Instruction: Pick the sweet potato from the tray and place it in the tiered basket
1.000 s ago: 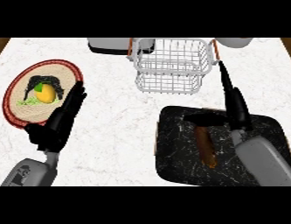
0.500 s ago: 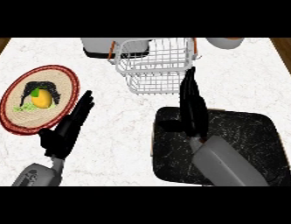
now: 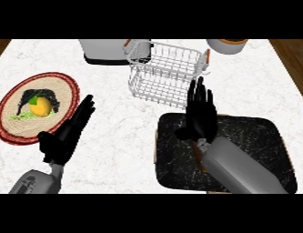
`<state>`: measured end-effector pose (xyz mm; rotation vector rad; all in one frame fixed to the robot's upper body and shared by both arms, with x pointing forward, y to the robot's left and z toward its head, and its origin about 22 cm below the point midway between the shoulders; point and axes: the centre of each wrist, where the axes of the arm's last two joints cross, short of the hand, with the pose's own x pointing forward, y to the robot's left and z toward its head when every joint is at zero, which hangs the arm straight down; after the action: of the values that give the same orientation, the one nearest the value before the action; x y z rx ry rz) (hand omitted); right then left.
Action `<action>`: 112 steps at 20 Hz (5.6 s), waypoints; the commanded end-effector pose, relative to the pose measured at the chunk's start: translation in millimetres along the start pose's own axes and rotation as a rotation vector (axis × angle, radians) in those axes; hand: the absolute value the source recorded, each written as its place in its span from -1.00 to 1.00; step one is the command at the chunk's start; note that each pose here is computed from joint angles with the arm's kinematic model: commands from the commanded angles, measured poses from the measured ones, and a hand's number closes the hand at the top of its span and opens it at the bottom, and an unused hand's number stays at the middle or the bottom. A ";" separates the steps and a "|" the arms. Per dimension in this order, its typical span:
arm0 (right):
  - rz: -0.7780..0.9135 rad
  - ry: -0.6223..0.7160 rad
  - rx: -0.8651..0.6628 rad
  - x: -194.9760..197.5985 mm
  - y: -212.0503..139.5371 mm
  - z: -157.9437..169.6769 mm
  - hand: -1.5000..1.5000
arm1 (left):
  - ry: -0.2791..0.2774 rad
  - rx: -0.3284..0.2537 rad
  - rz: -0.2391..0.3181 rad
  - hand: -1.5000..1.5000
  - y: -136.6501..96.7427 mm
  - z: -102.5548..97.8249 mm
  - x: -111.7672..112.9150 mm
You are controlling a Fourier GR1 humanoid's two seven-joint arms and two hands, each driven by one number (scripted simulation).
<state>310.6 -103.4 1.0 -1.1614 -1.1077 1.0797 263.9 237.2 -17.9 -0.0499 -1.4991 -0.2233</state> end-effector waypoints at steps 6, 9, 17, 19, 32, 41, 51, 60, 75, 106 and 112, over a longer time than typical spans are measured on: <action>0.389 0.122 0.182 97.6 -18.2 49.7 -1.00 | -0.006 -0.010 0.010 0.00 0.3 0.7 -4.2; 0.437 0.151 0.191 105.3 -22.3 67.0 -1.00 | -0.021 -0.027 0.010 0.00 0.3 -0.8 1.1; 0.530 0.253 0.086 103.8 -18.2 71.0 -1.00 | -0.012 -0.006 0.003 0.00 7.4 5.6 -7.5; 0.531 0.305 0.106 99.8 -19.6 63.7 -1.00 | -0.013 -0.007 0.013 0.00 4.2 1.4 -7.0; 0.513 0.391 0.149 68.3 -6.5 72.7 -1.00 | -0.021 -0.009 0.019 0.00 19.5 -9.3 7.0; 0.505 0.453 0.199 34.0 -2.7 63.7 -1.00 | -0.033 -0.020 0.008 0.00 0.7 0.6 -3.6; 0.494 0.448 0.212 16.0 7.5 67.5 -1.00 | -0.056 -0.007 0.013 0.00 -6.8 -0.1 -1.5; 0.407 0.273 0.111 20.2 18.5 61.9 1.00 | -0.033 -0.010 0.002 0.00 -4.6 -9.5 -0.4; -0.066 0.629 0.267 -66.5 -41.7 92.2 1.00 | -0.012 0.056 0.010 0.00 12.7 6.1 -10.5; -0.647 0.463 -0.214 6.7 -287.8 11.3 1.00 | -0.055 -0.048 -0.017 0.00 -3.3 -20.6 9.9; -0.645 0.477 -0.140 33.0 -301.3 -38.2 1.00 | -0.047 -0.084 0.008 0.00 -9.9 -11.5 11.4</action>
<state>340.6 -119.2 290.5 -1.0181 -1.2453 0.2888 277.8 226.5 -13.8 -0.1064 -1.5346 -0.2715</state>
